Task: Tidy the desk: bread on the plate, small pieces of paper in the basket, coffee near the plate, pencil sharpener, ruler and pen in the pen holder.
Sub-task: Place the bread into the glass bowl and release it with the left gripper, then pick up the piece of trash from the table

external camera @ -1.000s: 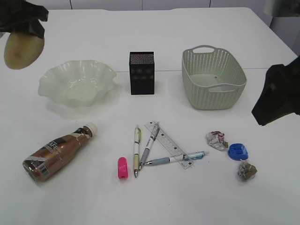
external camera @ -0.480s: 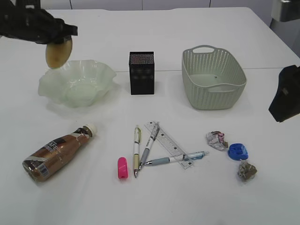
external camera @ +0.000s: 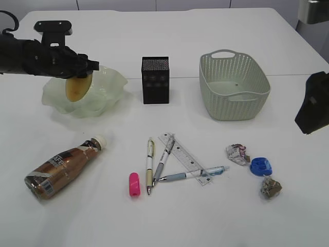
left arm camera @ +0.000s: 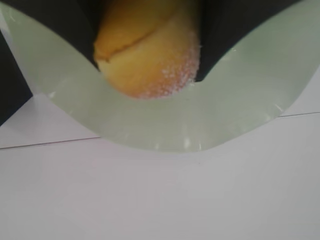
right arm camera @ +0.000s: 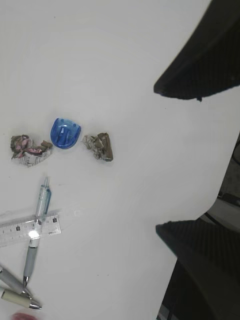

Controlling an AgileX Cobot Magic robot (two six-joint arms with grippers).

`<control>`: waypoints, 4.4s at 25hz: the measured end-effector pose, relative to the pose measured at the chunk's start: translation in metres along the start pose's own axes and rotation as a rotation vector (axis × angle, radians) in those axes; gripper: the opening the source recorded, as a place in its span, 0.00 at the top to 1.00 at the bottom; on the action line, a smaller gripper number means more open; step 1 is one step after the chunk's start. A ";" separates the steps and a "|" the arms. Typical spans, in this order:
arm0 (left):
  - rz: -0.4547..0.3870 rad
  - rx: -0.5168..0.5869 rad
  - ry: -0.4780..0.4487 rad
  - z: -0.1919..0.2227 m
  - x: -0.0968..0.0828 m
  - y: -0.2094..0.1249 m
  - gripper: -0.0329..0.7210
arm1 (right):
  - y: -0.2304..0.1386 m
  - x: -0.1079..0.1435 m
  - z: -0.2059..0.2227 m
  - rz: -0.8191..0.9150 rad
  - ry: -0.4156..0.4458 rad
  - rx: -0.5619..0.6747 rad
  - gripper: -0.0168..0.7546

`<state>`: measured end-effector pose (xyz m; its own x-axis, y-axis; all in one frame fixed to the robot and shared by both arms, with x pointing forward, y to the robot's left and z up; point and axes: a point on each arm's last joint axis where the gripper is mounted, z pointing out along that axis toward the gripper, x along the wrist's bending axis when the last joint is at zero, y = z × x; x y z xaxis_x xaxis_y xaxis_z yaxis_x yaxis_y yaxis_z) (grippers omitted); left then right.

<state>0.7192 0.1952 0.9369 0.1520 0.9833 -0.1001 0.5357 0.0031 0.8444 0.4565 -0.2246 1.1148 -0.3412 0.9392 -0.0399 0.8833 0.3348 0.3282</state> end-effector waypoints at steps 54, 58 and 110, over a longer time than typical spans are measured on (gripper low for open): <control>0.007 0.323 -0.007 -0.155 -0.016 0.099 0.25 | 0.005 0.004 0.012 0.129 0.033 0.048 0.23; 0.012 0.420 -0.003 -0.187 -0.017 0.106 0.26 | 0.013 0.006 0.033 0.142 0.050 0.118 0.23; 0.018 0.576 0.008 -0.217 -0.017 0.104 0.32 | 0.107 -0.004 0.240 0.054 -0.118 0.237 0.23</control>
<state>0.5923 0.2179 1.1408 0.1602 0.9836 -0.0824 0.8994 -0.1111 0.4227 0.6293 -0.1742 0.9239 -0.2639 0.9539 -0.1427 0.9546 0.2794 0.1029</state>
